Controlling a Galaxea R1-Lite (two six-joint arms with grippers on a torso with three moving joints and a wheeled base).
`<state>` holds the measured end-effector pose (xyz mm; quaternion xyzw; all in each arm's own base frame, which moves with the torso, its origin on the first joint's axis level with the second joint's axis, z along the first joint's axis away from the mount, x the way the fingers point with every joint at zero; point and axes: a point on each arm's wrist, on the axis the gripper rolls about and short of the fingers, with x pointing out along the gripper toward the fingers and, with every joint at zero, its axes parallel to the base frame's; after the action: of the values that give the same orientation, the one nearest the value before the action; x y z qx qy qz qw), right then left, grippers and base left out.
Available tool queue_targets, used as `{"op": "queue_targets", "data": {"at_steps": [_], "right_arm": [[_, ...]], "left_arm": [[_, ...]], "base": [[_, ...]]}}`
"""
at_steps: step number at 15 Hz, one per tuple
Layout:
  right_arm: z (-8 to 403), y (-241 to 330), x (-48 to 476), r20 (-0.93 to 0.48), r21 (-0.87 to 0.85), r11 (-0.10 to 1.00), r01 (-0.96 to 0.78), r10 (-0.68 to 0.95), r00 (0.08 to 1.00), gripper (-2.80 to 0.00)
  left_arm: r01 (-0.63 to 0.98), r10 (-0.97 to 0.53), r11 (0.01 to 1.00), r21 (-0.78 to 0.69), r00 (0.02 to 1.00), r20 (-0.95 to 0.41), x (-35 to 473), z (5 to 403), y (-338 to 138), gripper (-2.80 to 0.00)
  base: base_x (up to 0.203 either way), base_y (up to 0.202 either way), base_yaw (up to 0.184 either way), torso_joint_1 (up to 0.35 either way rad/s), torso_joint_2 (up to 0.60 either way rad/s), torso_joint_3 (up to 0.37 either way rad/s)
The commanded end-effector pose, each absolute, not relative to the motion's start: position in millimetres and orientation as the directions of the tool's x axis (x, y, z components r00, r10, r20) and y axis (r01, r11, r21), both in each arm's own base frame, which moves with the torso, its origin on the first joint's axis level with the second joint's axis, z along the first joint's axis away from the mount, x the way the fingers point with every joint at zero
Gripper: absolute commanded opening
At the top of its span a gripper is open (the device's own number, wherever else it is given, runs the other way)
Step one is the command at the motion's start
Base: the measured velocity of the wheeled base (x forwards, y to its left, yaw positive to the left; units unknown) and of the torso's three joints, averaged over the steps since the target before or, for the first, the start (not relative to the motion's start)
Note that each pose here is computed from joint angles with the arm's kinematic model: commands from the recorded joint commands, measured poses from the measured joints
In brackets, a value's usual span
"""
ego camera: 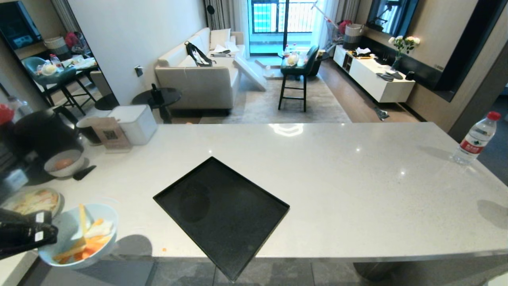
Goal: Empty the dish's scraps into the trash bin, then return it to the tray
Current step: Move the bowl over the trash can
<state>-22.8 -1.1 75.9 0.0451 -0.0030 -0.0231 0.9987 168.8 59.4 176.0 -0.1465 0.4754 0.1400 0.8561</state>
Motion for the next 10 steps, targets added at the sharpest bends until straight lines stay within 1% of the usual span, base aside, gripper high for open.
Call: {"op": "queue_targets", "data": {"at_steps": [1,4,10], "right_arm": [[76.0,-1.1,-22.8,0.005,0.091,0.995,0.047,-0.048,0.999,-2.80],[76.0,-1.1,-22.8,0.005,0.091,0.995,0.047,-0.047,0.999,-2.80],[76.0,-1.1,-22.7,0.003,0.091,0.995,0.047,-0.047,0.999,-2.80]], "left_arm": [[-0.410,0.119,0.902,-0.139,0.544,-0.830,144.6,181.0,59.7,-2.80],[-0.419,0.121,0.897,-0.141,0.539,-0.834,129.4,174.6,55.1,-2.80],[-0.381,0.106,0.918,-0.115,0.512,-0.853,100.7,153.4,41.8,-2.80]], "base": [[0.000,0.000,0.000,0.000,0.00,0.000],[0.000,0.000,0.000,0.000,0.00,0.000],[0.000,0.000,0.000,0.000,0.00,0.000]]}}
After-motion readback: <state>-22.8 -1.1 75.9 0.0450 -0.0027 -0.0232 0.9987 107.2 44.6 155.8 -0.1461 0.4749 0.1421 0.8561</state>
